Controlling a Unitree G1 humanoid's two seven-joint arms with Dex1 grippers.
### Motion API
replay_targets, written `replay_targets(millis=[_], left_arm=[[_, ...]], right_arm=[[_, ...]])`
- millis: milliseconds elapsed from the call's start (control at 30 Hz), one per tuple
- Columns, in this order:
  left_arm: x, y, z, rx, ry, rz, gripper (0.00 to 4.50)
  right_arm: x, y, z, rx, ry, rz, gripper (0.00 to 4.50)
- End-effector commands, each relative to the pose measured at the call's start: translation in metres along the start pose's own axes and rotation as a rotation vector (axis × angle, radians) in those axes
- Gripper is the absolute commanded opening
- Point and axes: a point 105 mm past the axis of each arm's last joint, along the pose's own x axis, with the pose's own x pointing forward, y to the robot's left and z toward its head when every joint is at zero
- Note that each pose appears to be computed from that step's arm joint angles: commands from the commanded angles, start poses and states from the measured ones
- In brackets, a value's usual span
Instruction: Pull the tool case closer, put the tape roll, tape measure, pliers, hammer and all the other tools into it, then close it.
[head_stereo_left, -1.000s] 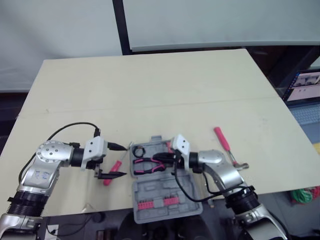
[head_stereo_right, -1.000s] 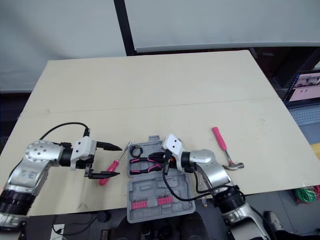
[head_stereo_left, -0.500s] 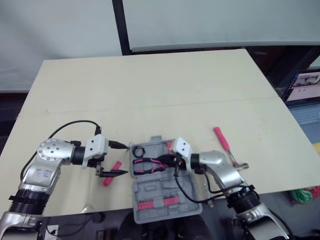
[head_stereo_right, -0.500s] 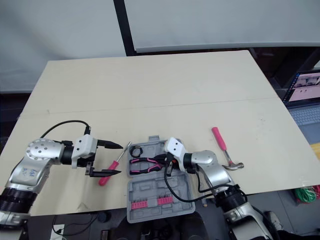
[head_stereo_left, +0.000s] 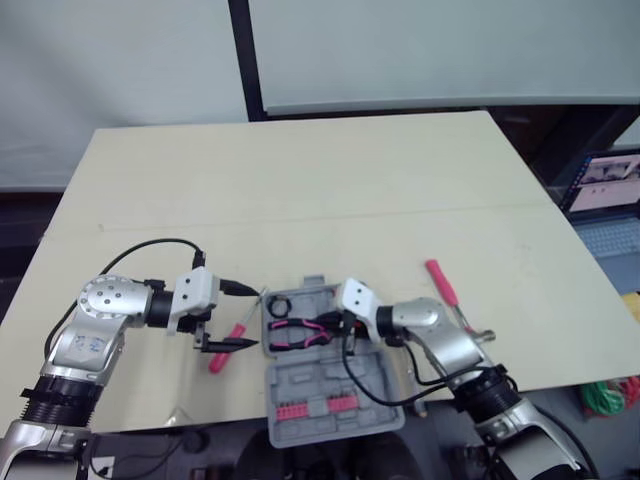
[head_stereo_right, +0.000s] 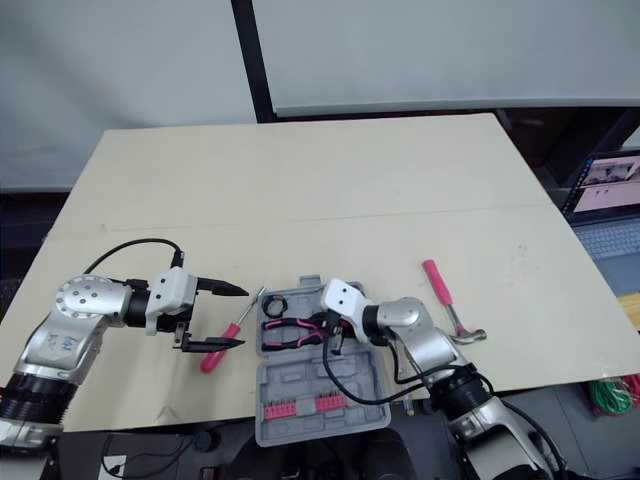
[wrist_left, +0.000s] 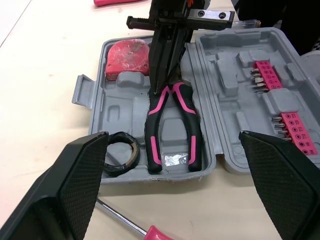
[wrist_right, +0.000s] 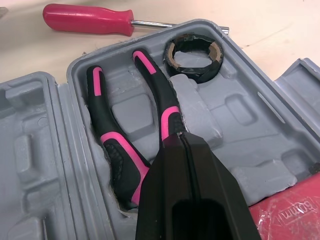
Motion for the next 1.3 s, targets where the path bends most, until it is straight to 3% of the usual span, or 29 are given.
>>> replay_targets(millis=[33, 200, 300, 400, 500, 600, 733, 867, 1100, 1300], left_arm=[[0.002, -0.001, 0.008, 0.033, -0.018, -0.008, 4.5], [0.004, -0.001, 0.008, 0.037, -0.02, -0.009, 4.5], [0.005, -0.001, 0.007, 0.035, -0.024, -0.007, 4.5], [0.003, -0.002, 0.01, -0.004, -0.065, 0.026, 4.5], [-0.004, -0.004, 0.014, -0.069, -0.11, 0.093, 4.5], [-0.019, -0.008, 0.013, -0.156, -0.128, 0.157, 4.5], [-0.05, -0.022, 0.002, -0.261, -0.091, 0.242, 4.5], [-0.099, -0.044, -0.025, -0.374, 0.033, 0.39, 4.5], [-0.188, -0.074, -0.059, -0.522, 0.204, 0.713, 4.5], [-0.232, -0.089, -0.074, -0.556, 0.297, 0.824, 4.5]], right_arm=[[-0.01, 0.012, -0.08, 0.134, 0.321, -0.016, 0.02], [-0.009, 0.01, -0.073, 0.113, 0.274, -0.029, 0.02], [-0.01, 0.001, -0.024, 0.039, 0.005, -0.06, 0.02], [-0.032, -0.008, 0.024, 0.036, -0.242, -0.121, 0.02], [-0.069, -0.006, 0.045, 0.022, -0.317, -0.11, 0.02], [-0.115, 0.002, 0.042, 0.054, -0.265, -0.049, 0.86], [-0.178, -0.003, 0.02, 0.078, -0.112, -0.15, 2.74], [-0.26, -0.011, -0.01, 0.127, 0.059, -0.32, 4.48], [-0.365, -0.012, -0.058, 0.21, 0.257, -0.588, 4.48], [-0.388, -0.013, -0.069, 0.234, 0.27, -0.66, 4.48]])
